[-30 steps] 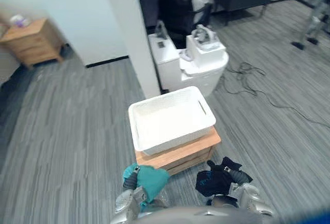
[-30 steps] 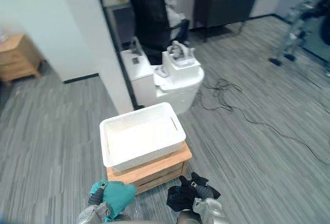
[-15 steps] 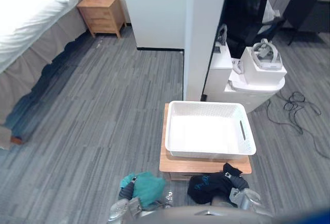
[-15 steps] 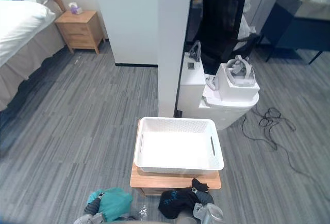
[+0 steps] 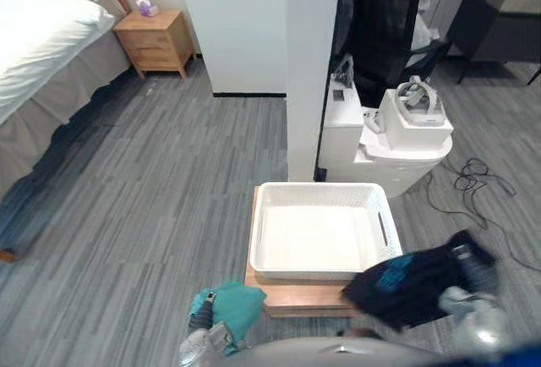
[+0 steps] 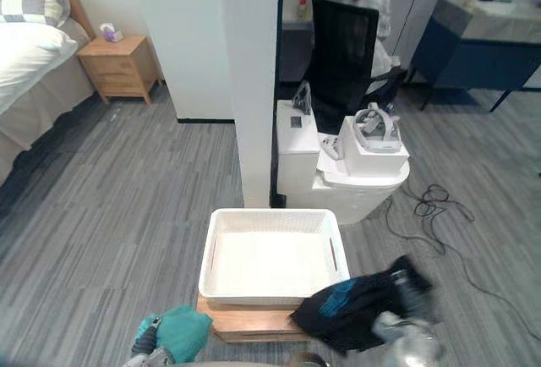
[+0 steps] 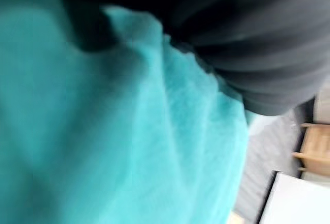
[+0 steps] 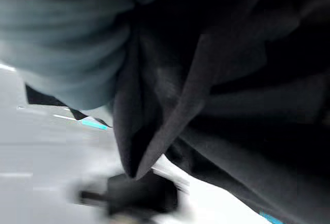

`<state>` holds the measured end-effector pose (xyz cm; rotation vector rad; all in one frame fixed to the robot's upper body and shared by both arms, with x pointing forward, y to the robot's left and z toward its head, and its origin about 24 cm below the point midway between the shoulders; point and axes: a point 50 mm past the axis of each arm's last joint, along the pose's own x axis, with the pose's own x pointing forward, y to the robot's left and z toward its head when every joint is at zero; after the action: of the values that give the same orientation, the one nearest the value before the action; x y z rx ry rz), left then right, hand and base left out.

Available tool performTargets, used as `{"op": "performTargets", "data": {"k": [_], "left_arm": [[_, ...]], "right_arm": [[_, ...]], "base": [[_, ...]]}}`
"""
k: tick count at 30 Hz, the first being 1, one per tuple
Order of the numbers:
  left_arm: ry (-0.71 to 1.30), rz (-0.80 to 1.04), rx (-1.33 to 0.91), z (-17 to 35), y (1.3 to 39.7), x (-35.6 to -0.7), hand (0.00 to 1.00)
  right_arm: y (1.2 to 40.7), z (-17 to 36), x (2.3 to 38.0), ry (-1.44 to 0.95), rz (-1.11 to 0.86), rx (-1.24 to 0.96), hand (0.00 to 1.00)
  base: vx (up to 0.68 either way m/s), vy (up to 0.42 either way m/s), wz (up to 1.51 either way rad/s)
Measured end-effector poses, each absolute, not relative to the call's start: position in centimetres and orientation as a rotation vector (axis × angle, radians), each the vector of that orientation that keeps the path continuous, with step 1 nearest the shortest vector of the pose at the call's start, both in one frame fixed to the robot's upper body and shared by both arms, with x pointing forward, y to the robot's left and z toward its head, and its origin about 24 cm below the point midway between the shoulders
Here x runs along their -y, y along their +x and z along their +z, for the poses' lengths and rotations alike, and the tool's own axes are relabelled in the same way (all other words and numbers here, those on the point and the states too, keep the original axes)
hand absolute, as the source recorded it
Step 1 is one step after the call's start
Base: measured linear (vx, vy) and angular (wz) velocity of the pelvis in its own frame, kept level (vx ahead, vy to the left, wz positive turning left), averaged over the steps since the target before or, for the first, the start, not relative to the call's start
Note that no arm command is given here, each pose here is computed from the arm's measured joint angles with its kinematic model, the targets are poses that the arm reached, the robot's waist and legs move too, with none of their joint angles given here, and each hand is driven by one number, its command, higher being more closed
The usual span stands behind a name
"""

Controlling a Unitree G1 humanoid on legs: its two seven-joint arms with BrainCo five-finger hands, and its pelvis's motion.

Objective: Tidy the bed and pick cloth on bed and put in laundry

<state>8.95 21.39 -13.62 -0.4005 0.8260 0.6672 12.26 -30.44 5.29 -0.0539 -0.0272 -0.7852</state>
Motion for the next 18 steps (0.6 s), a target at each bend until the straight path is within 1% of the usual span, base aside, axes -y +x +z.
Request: {"op": "performTargets", "data": {"k": [2, 3, 4, 5, 6, 7, 8, 9, 12, 15, 18], "left_arm": [[-0.414, 0.723, -0.804, -13.4, 8.2, -22.4, 1.0], [-0.429, 0.745, -0.806, -13.5, 7.8, -22.5, 1.0], [-0.443, 0.757, -0.806, -13.5, 7.6, -22.6, 1.0], [-0.446, 0.755, -0.808, -13.5, 7.5, -22.8, 1.0], [-0.443, 0.732, -0.806, -13.5, 7.9, -22.5, 1.0], [-0.424, 0.684, -0.803, -13.4, 8.6, -22.2, 1.0], [-0.417, 0.661, -0.807, -13.4, 8.9, -21.8, 1.0], [-0.415, 0.633, -0.818, -13.5, 9.0, -21.2, 1.0], [-0.41, 0.598, -0.863, -14.0, 8.7, -20.1, 1.0], [-0.369, 0.599, -0.897, -14.2, 7.4, -20.4, 1.0], [-0.349, 0.572, -0.895, -14.2, 7.8, -20.4, 1.0]], "right_arm": [[11.3, 9.7, 31.8, -0.125, -0.797, 0.224, 1.0], [11.4, 10.6, 31.9, -0.12, -0.786, 0.282, 1.0], [12.6, 11.4, 31.9, -0.059, -0.739, 0.375, 1.0], [14.6, 11.3, 31.0, -0.01, -0.692, 0.406, 1.0], [16.2, 10.9, 30.2, 0.007, -0.651, 0.397, 1.0], [18.9, 10.0, 28.7, 0.02, -0.57, 0.347, 1.0], [20.0, 9.8, 28.0, 0.007, -0.534, 0.319, 1.0], [22.3, 9.9, 26.3, -0.015, -0.443, 0.299, 1.0], [25.6, 11.8, 22.4, -0.045, -0.274, 0.347, 1.0], [26.7, 12.6, 20.3, -0.039, -0.197, 0.371, 1.0], [27.0, 12.7, 20.0, -0.035, -0.187, 0.374, 1.0]], "base": [[0.05, 0.032, -0.11], [0.08, 0.029, -0.16], [0.05, 0.021, -0.15], [0.02, 0.023, -0.13], [0.0, 0.0, 0.0], [-0.02, 0.01, 0.13], [0.0, 0.001, 0.3], [0.0, -0.002, 0.34], [0.04, -0.01, 0.44], [0.06, -0.007, 0.31], [0.01, -0.001, 0.0]]}}
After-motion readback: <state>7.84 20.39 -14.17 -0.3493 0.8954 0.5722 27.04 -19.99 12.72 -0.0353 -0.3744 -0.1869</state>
